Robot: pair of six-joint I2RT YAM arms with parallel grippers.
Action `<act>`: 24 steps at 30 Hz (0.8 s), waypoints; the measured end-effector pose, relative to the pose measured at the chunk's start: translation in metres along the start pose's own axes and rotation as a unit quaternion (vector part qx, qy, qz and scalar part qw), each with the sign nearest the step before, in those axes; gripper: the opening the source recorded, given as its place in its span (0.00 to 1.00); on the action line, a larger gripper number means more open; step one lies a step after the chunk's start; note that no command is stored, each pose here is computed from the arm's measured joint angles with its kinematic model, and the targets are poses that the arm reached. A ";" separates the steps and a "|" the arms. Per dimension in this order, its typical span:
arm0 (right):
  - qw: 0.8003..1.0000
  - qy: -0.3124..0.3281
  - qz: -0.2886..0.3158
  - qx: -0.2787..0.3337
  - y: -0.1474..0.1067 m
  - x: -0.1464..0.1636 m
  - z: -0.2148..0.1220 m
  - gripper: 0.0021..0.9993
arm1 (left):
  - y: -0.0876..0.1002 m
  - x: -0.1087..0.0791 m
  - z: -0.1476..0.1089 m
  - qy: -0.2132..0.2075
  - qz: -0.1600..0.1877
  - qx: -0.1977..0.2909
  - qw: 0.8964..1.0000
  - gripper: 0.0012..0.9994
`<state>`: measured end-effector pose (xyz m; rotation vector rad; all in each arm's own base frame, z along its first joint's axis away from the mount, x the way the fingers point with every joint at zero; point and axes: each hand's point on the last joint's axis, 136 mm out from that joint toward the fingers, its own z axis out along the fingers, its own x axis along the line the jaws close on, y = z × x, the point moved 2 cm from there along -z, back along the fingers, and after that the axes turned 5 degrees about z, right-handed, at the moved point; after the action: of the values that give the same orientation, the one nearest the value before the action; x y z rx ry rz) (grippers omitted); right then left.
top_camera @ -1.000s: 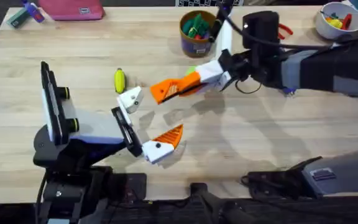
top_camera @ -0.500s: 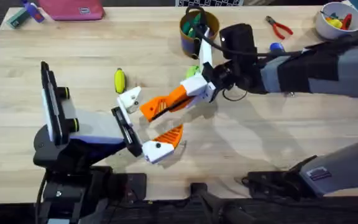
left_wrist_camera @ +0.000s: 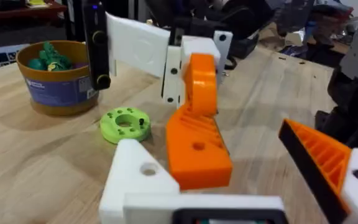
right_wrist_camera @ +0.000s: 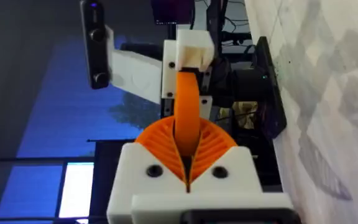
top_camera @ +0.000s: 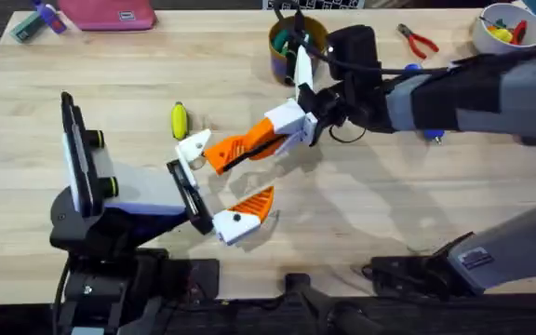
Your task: Pick up the gripper from the table and insert it into the empty holder that is missing its gripper. Then pick up a screw, insert it into the mounting hole, and use the screwdriver to tighten it. Finally, clean up the table by picking up the vegetable and placing it into the bucket.
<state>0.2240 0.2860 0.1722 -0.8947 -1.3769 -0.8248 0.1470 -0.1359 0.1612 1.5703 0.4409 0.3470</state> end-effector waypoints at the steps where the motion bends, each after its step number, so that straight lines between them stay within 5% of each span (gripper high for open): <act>1: 1.000 0.000 0.006 0.000 0.000 -0.002 0.000 0.01 | 0.000 0.000 0.000 0.000 0.000 0.000 1.000 0.99; 24: 1.000 -0.009 0.017 -0.005 0.007 -0.003 0.006 0.01 | 0.000 0.000 0.000 0.000 0.000 0.000 1.000 0.99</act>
<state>0.2273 0.2942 0.1687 -0.9323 -1.3722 -0.7997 0.1471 -0.1359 0.1611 1.5702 0.4415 0.3476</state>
